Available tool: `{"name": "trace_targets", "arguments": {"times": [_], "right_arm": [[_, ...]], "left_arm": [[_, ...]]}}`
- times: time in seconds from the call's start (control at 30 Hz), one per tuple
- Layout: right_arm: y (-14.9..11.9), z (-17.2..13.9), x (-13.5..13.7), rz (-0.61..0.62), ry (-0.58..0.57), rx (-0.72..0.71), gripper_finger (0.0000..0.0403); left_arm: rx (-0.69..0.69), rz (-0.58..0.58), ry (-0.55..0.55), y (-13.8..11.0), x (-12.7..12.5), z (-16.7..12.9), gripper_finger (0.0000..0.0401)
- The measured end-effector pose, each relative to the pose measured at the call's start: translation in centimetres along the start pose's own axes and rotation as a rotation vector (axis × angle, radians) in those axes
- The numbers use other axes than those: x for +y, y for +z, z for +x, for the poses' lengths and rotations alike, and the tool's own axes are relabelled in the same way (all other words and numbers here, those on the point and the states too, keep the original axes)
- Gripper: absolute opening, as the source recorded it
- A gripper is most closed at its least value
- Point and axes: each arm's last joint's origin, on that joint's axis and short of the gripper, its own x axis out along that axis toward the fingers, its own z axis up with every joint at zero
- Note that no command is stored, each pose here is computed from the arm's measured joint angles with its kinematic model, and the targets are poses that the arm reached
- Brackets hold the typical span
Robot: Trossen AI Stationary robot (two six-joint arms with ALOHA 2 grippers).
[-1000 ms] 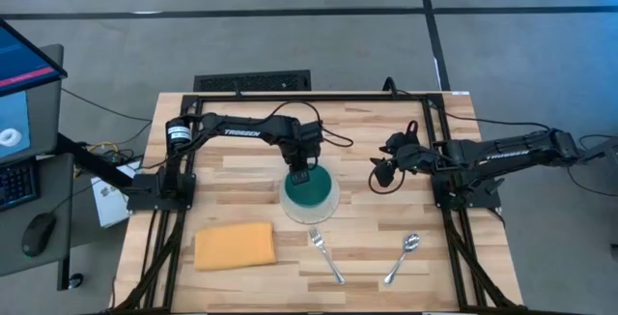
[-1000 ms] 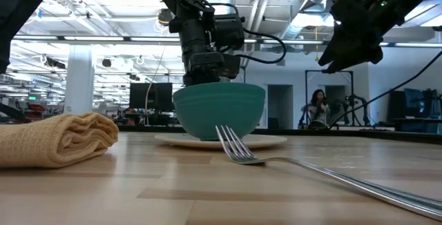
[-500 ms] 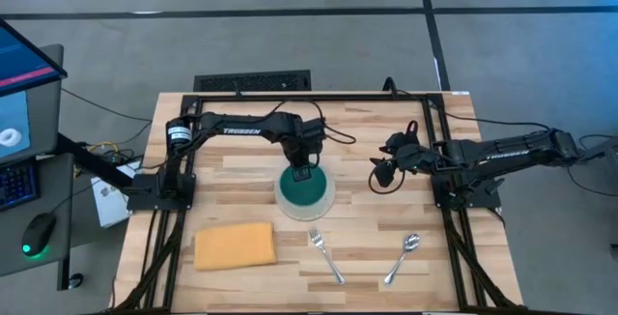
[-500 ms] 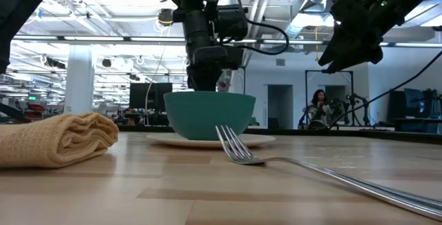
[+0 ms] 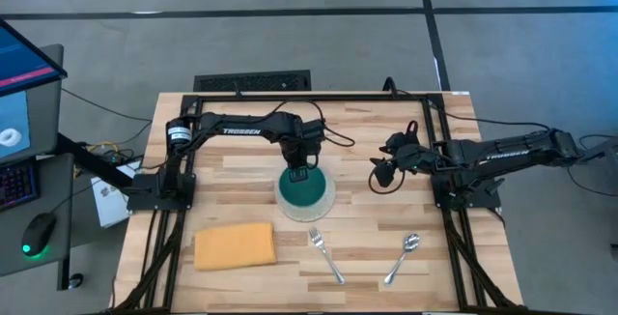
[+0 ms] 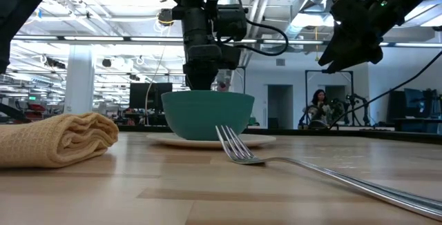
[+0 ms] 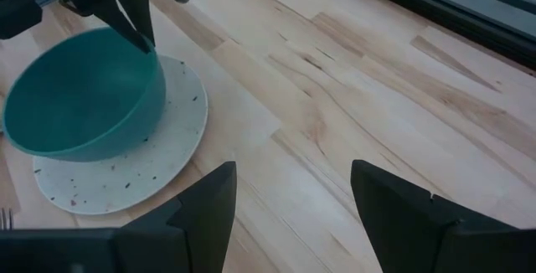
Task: Set table place
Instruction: Put the bowl on the plate, then move the fork from bottom to the right of the plate on the table
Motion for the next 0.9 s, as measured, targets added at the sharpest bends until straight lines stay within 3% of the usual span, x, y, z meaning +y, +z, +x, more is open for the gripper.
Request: {"name": "trace_targets", "arguments": {"times": [0.33,0.47,0.67,0.9], "right_arm": [[0.0,0.0,0.0,0.000,0.000,0.000,0.0260],[0.0,0.0,0.0,-0.001,-0.001,0.002,0.0260],[0.0,0.0,0.0,-0.001,-0.001,0.002,0.0260],[-0.2,-0.1,0.1,0.010,0.007,0.014,0.0260]], "left_arm": [[-0.012,0.004,0.006,0.0,-0.1,-0.3,0.0140],[-0.056,0.010,0.009,-0.1,-0.2,-1.9,0.0164],[-0.207,0.046,0.020,-1.1,-1.2,-7.6,0.0169],[-0.522,0.063,0.160,-4.5,-2.5,-13.8,0.0169]]}}
